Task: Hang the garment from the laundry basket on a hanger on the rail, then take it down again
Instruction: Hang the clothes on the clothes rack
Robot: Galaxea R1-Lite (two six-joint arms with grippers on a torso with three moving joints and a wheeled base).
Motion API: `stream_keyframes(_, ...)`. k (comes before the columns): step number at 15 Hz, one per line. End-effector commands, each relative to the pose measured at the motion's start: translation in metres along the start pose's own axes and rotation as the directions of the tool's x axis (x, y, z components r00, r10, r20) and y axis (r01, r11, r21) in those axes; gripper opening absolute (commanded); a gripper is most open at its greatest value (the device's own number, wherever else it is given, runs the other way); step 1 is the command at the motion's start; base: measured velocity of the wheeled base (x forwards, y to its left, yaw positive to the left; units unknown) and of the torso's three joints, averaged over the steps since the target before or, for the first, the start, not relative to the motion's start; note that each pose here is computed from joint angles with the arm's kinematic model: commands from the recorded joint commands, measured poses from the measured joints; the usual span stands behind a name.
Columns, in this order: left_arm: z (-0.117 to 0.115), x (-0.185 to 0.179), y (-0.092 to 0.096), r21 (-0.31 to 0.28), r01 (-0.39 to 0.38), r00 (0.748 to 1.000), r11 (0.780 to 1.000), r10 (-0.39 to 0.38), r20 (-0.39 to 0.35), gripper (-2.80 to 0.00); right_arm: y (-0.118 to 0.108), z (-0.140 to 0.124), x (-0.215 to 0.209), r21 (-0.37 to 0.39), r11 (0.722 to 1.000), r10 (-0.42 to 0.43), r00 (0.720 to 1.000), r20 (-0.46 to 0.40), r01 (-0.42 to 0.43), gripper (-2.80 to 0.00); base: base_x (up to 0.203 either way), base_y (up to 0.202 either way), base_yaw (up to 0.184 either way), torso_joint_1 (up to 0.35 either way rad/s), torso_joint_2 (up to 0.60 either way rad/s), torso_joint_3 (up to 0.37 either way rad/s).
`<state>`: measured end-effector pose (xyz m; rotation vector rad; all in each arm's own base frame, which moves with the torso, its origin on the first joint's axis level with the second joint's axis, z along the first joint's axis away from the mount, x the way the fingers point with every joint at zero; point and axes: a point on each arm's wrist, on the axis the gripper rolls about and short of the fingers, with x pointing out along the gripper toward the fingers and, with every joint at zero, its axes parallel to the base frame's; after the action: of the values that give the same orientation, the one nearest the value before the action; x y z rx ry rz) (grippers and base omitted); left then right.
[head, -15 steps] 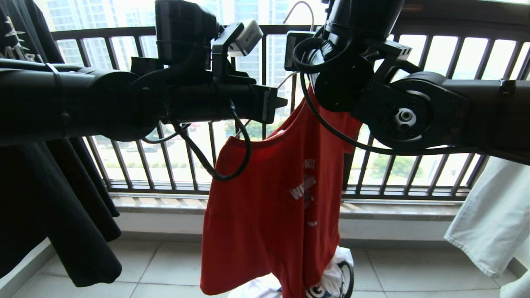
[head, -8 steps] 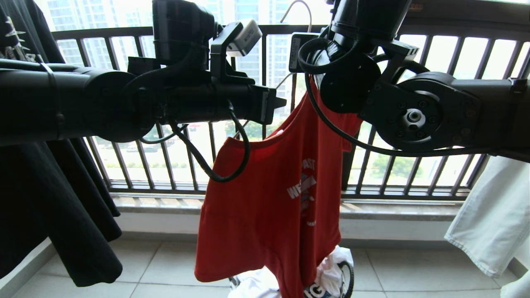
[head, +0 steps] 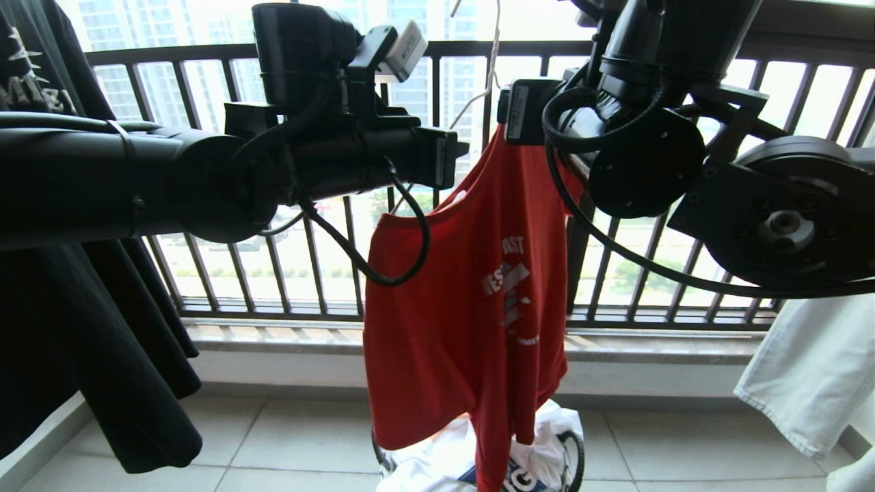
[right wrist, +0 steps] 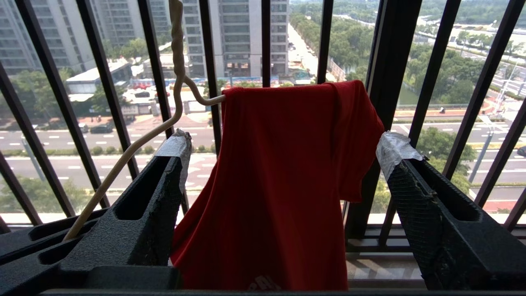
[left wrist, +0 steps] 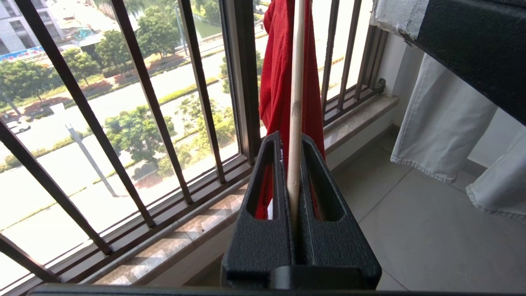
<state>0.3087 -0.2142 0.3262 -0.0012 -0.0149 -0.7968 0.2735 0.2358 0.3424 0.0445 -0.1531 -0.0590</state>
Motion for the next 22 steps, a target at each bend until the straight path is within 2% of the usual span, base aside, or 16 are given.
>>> stream_keyframes(1, -0.002, 0.002, 0.001, -0.001, 0.000, 1.000, 1.000, 0.000, -0.006, -2.80, -0.018, 0.005, -0.018, 0.001, 1.000, 0.002, 1.000, -0.002, -0.002, 0.00, 0.000, 0.000, 0.000, 0.000, 0.00, 0.000)
stream_keyframes(2, -0.002, 0.001, 0.001, -0.001, -0.008, 1.000, 1.000, 0.008, -0.005, -2.80, -0.023, -0.002, -0.023, -0.012, 1.000, 0.004, 1.000, -0.014, -0.005, -2.80, 0.000, 0.000, 0.000, 0.000, 0.00, 0.000)
stream_keyframes(7, 0.000, -0.001, 0.001, -0.001, -0.011, 1.000, 1.000, 0.011, -0.002, -2.80, -0.025, -0.024, -0.028, -0.045, 0.999, 0.024, 0.999, -0.046, -0.026, -2.80, 0.000, 0.000, 0.000, 0.000, 0.00, 0.000)
stream_keyframes(8, 0.002, -0.002, 0.000, -0.001, -0.013, 1.000, 1.000, 0.013, 0.001, -2.80, -0.024, -0.024, -0.028, -0.046, 0.998, 0.048, 0.998, -0.045, -0.051, -2.80, 0.000, 0.000, 0.000, 0.000, 0.00, 0.000)
stream_keyframes(10, 0.001, -0.003, 0.000, -0.003, -0.013, 1.000, 1.000, 0.013, -0.007, -2.80, -0.020, -0.028, -0.024, -0.053, 0.995, 0.080, 0.996, -0.048, -0.082, -2.80, 0.000, 0.000, 0.000, 0.000, 0.00, 0.000)
stream_keyframes(14, -0.001, -0.004, 0.000, -0.008, -0.041, 0.999, 0.999, 0.041, -0.027, -2.80, -0.008, -0.029, -0.014, -0.058, 0.994, 0.089, 0.995, -0.041, -0.091, -2.80, 0.000, 0.000, 0.000, 0.000, 0.00, 0.000)
stream_keyframes(16, -0.003, -0.005, 0.001, -0.010, -0.061, 0.998, 0.998, 0.060, -0.035, -2.80, -0.002, -0.035, -0.009, -0.101, 0.990, 0.093, 0.995, -0.046, -0.097, -2.80, 0.000, 0.000, 0.000, 0.000, 0.00, 0.000)
stream_keyframes(17, -0.003, -0.006, 0.000, -0.012, -0.064, 0.997, 0.998, 0.063, -0.038, -2.80, 0.000, -0.037, -0.008, -0.110, 0.989, 0.098, 0.994, -0.050, -0.103, 0.00, 0.000, 0.000, 0.000, 0.000, 0.00, 0.000)
stream_keyframes(22, -0.001, -0.013, -0.002, -0.013, -0.062, 0.997, 0.998, 0.062, -0.035, -2.80, 0.017, -0.039, 0.006, -0.110, 0.987, 0.111, 0.993, -0.043, -0.115, 0.00, 0.000, 0.000, 0.000, 0.000, 0.00, 0.000)
